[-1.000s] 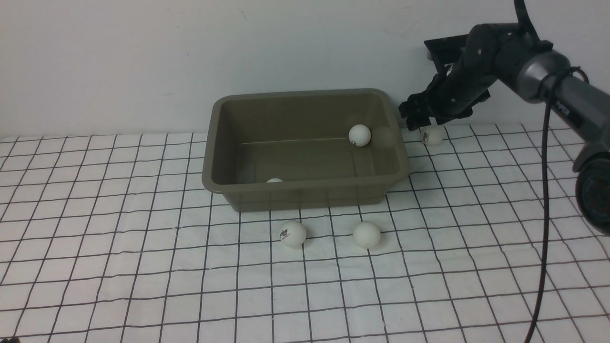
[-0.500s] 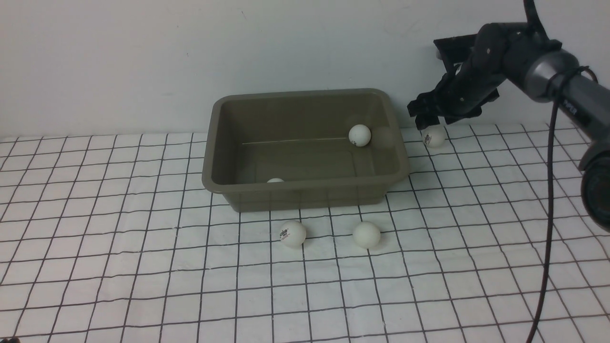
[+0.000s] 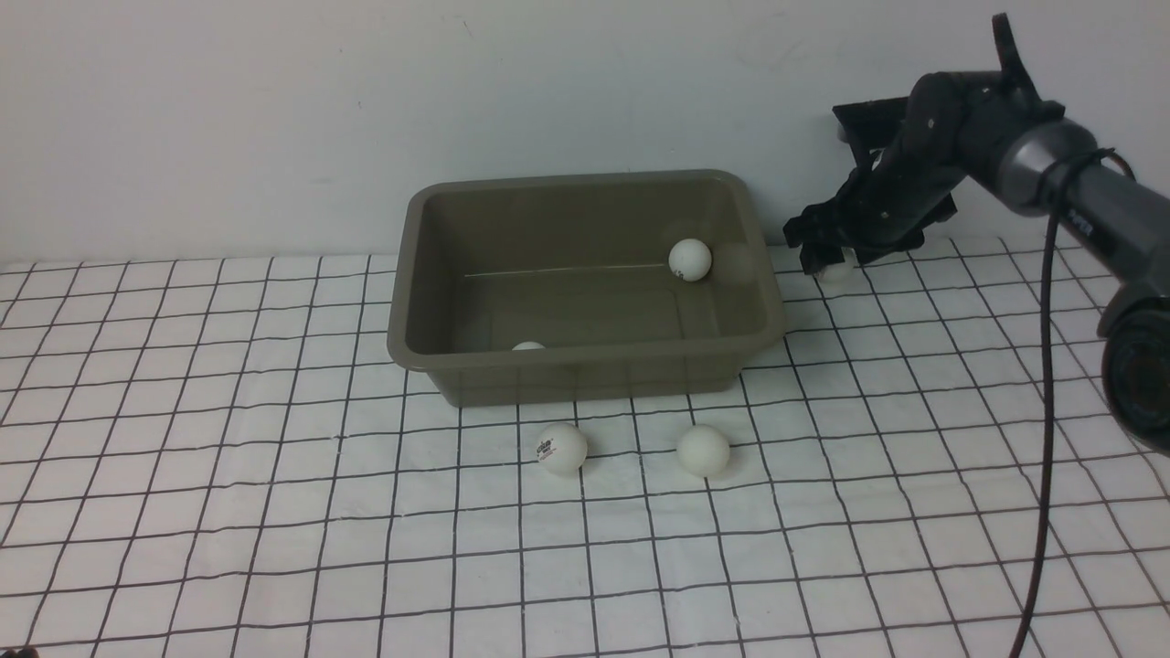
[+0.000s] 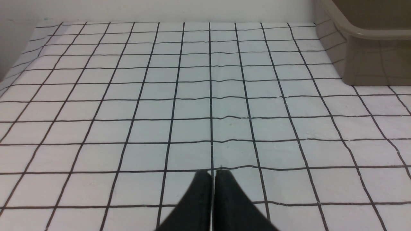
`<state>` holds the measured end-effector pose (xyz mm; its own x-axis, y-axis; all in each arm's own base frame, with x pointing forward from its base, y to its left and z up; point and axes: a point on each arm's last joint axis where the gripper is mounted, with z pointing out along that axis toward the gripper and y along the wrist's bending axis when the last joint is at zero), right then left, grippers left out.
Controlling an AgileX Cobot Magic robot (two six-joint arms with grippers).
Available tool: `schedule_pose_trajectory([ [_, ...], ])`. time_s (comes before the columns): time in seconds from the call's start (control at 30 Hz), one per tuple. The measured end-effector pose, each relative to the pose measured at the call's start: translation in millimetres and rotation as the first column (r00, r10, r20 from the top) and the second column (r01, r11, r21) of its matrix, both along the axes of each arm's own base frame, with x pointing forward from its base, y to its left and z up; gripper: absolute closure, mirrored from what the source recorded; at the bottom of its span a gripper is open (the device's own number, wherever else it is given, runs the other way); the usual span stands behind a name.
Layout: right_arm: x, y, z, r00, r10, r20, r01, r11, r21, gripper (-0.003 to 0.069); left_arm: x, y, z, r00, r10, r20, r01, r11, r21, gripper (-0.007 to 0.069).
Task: Put the table tennis balls into the box on the white checkered tablecloth.
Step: 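Reach for and grasp a ping pong ball on the table, then release the ping pong ball into the bin and lift the gripper away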
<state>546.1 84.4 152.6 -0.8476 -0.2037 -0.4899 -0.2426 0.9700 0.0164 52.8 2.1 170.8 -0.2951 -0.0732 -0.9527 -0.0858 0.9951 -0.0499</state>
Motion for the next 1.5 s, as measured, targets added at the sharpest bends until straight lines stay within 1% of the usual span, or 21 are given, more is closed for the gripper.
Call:
schedule_pose_trajectory([
  [0.2, 0.5, 0.1, -9.0, 1.000, 0.000, -0.015, 0.000, 1.000, -0.002, 0.0228, 0.0, 0.0, 0.0, 1.000, 0.000, 0.000, 0.000, 1.000, 0.000, 0.0629],
  [0.33, 0.6, 0.1, -8.9, 1.000, 0.000, -0.014, 0.000, 1.000, -0.002, 0.0290, 0.0, 0.0, 0.0, 1.000, 0.000, 0.000, 0.000, 1.000, 0.000, 0.0629],
  [0.37, 0.6, 0.1, -8.9, 1.000, 0.000, -0.014, 0.000, 1.000, -0.002, 0.0294, 0.0, 0.0, 0.0, 1.000, 0.000, 0.000, 0.000, 1.000, 0.000, 0.0629],
  [0.67, -0.6, -0.1, -9.1, 1.000, 0.001, -0.028, -0.001, 1.000, -0.004, 0.0294, 0.0, 0.0, 0.0, 1.000, 0.000, 0.000, 0.000, 1.000, 0.000, 0.0629],
  [0.8, -3.8, -0.4, -3.4, 0.999, 0.004, -0.050, -0.004, 1.000, -0.008, 0.0294, 0.0, 0.0, 0.0, 1.000, 0.000, 0.000, 0.000, 1.000, 0.000, 0.0629],
  [0.93, -11.0, -1.4, 22.2, 0.998, 0.009, -0.057, -0.010, 1.000, -0.011, 0.0294, 0.0, 0.0, 0.0, 1.000, 0.000, 0.000, 0.000, 1.000, 0.000, 0.0629],
  [1.03, -20.2, -2.4, 64.8, 0.999, 0.029, -0.017, -0.029, 0.999, -0.012, 0.0294, 0.0, 0.0, 0.0, 1.000, 0.000, 0.000, 0.000, 1.000, 0.000, 0.0629],
  [1.1, -26.8, -1.4, 88.9, 0.999, 0.036, 0.011, -0.036, 0.999, 0.007, 0.0294, 0.0, 0.0, 0.0, 1.000, 0.000, 0.000, 0.000, 1.000, 0.000, 0.0629],
  [1.13, -31.3, 1.1, 102.7, 0.999, 0.044, 0.027, -0.045, 0.999, 0.027, 0.0294, 0.0, 0.0, 0.0, 1.000, 0.000, 0.000, 0.000, 1.000, 0.000, 0.0629],
  [1.2, -39.9, 14.9, 122.8, 0.994, 0.094, 0.060, -0.098, 0.994, 0.058, 0.0294, 0.0, 0.0, 0.0, 1.000, 0.000, 0.000, 0.000, 1.000, 0.000, 0.0629],
  [1.33, -51.3, 48.7, 135.2, 0.980, 0.183, 0.085, -0.190, 0.978, 0.085, 0.0294, 0.0, 0.0, 0.0, 1.000, 0.000, 0.000, 0.000, 1.000, 0.000, 0.0629],
  [1.47, -62.7, 88.1, 132.0, 0.960, 0.267, 0.078, -0.274, 0.958, 0.088, 0.0294, 0.0, 0.0, 0.0, 1.000, 0.000, 0.000, 0.000, 1.000, 0.000, 0.0629],
  [1.5, -64.3, 93.7, 130.9, 0.959, 0.272, 0.078, -0.279, 0.956, 0.089, 0.0294, 0.0, 0.0, 0.0, 1.000, 0.000, 0.000, 0.000, 1.000, 0.000, 0.0629],
])
